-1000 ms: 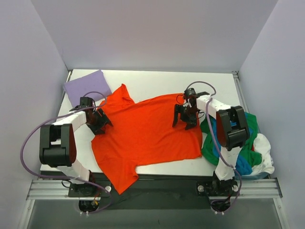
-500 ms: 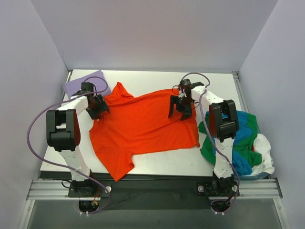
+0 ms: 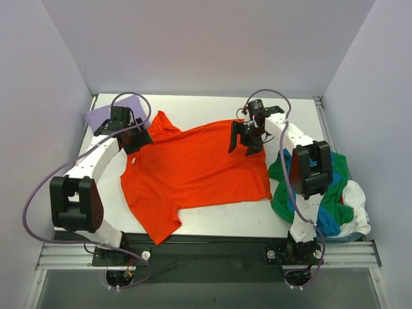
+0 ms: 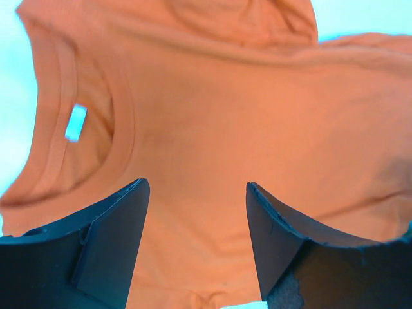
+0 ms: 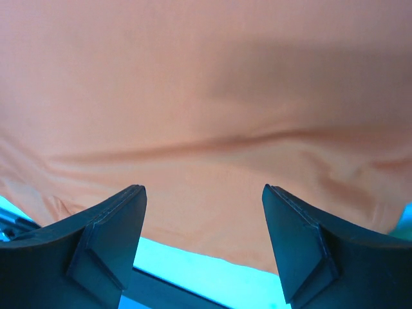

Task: Fold and stack the t-shirts
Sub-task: Flatten out the tshirt

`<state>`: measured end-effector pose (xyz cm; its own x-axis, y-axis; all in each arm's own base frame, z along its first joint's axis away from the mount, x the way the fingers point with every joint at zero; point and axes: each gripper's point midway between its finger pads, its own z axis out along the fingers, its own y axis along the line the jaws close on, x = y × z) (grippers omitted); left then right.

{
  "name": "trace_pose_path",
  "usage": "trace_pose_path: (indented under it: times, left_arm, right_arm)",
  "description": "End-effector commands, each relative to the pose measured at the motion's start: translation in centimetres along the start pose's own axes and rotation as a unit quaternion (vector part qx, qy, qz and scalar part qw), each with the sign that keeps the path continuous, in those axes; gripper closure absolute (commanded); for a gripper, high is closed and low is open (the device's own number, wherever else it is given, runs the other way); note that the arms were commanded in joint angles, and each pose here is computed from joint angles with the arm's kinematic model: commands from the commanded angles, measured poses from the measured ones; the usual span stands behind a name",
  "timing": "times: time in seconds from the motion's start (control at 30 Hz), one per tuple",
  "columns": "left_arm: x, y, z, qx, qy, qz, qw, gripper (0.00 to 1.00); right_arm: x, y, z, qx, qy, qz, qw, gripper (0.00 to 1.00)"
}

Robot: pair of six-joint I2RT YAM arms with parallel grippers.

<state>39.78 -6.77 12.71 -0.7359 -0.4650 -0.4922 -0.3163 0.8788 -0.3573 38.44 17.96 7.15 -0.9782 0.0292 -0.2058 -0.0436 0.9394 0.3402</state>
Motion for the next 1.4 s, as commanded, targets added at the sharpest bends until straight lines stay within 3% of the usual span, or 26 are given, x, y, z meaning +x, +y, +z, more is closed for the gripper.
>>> trace_pose_path:
  times: [0.0, 0.17, 0.4, 0.73, 0.9, 1.37]
  left_arm:
    - [3.3, 1.4, -1.5, -0.017, 0.023, -0.023, 0.999, 0.28]
    - [7.3, 2.2, -2.5, -0.010, 0.036, -0.046, 0.998, 0.28]
    - [12.7, 6.7, -2.4, -0.070, 0.084, -0.050, 0.993, 0.28]
    - [14.5, 11.2, 0.2, -0.124, 0.128, -0.053, 0.983, 0.28]
    - [13.7, 11.9, 2.0, -0.127, 0.142, -0.053, 0.980, 0.28]
    - [5.9, 11.4, 7.9, -0.136, 0.141, -0.035, 0.980, 0.28]
  right_arm:
    - [2.7, 0.0, -2.9, 0.006, 0.006, -0.019, 1.000, 0.26]
    - [7.2, -2.1, -1.7, 0.024, 0.041, -0.016, 0.999, 0.26]
    - [10.2, -3.5, -0.3, 0.033, 0.054, 0.000, 0.998, 0.26]
    - [10.7, -4.9, 2.7, 0.058, 0.085, 0.015, 0.995, 0.27]
    - [10.1, -4.8, 3.9, 0.063, 0.102, 0.023, 0.992, 0.27]
    - [5.2, -2.7, 4.8, 0.059, 0.105, 0.027, 0.992, 0.27]
